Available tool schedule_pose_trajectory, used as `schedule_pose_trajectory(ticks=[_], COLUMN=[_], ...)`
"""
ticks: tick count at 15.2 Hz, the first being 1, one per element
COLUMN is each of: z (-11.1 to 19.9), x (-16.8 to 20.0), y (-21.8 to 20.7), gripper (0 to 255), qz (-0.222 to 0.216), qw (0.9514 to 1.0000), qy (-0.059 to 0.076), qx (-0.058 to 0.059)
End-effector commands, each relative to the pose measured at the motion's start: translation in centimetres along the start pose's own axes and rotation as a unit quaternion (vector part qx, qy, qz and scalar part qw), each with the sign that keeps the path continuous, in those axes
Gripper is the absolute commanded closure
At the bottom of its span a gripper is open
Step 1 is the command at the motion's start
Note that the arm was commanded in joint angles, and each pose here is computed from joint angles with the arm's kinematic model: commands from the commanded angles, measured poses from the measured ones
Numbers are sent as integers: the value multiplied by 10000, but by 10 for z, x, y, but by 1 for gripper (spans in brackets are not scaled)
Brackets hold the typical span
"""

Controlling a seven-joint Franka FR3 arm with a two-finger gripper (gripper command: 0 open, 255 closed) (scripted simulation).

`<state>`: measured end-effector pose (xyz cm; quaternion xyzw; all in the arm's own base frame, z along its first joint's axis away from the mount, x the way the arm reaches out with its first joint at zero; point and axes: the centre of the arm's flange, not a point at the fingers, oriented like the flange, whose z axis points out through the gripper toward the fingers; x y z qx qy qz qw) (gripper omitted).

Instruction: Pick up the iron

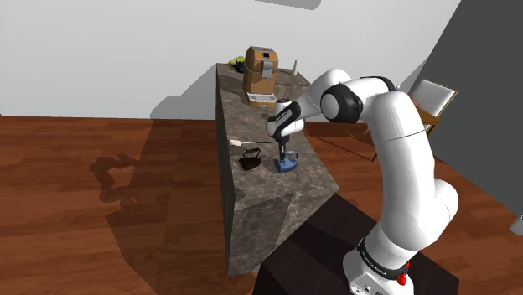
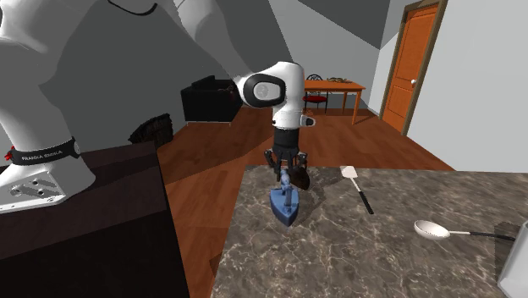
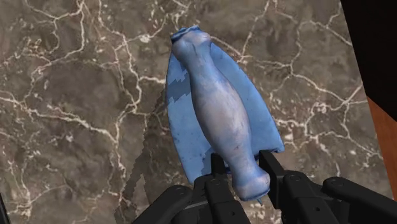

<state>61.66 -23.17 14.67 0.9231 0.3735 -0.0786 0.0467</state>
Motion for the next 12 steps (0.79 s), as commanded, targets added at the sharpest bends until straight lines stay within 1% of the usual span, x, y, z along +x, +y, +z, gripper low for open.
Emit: schedule_pose_trajectory(ticks=[1, 10, 12], z=[-10, -57, -58], x=[-2, -11, -11], y=[0, 1, 1], gripper=[255, 255, 255], qz=[1, 1, 1], qw=[10000, 10000, 10000], qy=[0, 0, 0], qx=[-2, -2, -2])
